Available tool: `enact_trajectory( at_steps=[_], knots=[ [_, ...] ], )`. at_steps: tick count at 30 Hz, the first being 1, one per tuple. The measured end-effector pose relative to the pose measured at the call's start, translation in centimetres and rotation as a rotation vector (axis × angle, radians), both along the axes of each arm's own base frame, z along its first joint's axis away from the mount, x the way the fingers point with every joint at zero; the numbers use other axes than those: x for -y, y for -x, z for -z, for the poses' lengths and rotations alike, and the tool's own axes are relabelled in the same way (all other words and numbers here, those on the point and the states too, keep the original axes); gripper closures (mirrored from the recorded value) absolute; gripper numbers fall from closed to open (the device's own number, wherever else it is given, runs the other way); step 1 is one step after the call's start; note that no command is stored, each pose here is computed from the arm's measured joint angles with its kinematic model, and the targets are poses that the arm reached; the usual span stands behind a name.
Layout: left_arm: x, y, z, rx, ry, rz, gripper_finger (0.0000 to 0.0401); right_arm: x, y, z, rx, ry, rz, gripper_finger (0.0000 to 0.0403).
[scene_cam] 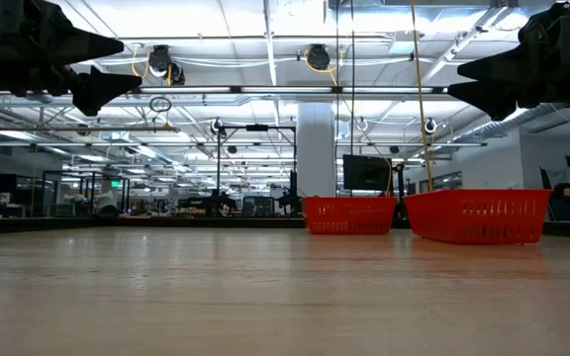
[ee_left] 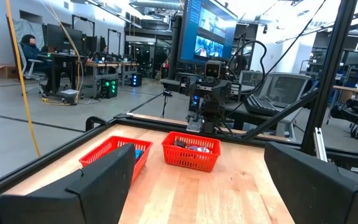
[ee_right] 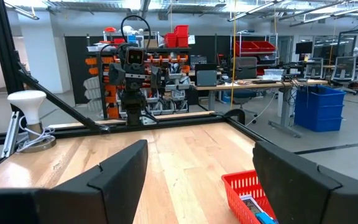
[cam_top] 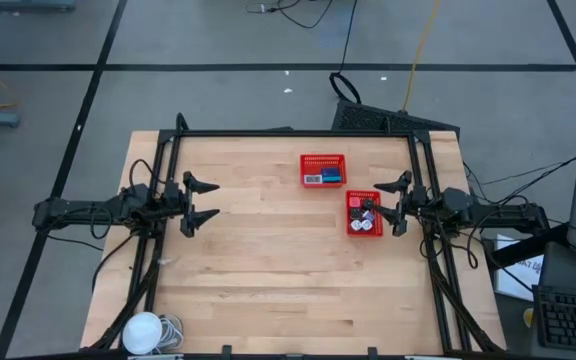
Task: Pick & Place Office items
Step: Return to Home Position
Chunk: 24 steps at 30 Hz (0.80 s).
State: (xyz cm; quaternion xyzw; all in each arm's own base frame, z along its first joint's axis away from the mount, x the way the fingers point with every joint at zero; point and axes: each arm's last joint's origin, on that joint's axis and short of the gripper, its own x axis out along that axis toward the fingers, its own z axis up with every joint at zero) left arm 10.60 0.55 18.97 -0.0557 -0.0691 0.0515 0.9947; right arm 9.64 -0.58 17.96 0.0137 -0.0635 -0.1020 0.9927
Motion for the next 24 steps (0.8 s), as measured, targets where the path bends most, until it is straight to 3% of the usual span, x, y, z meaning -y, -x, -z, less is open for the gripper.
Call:
enact_trajectory(
  at_steps=[24],
  knots=[
    [0.0, 0.0, 0.0, 0.0, 0.0, 0.0, 0.004, 0.0, 0.0, 0.01, 0.0, 0.0, 0.001, 0.0122]
  ],
)
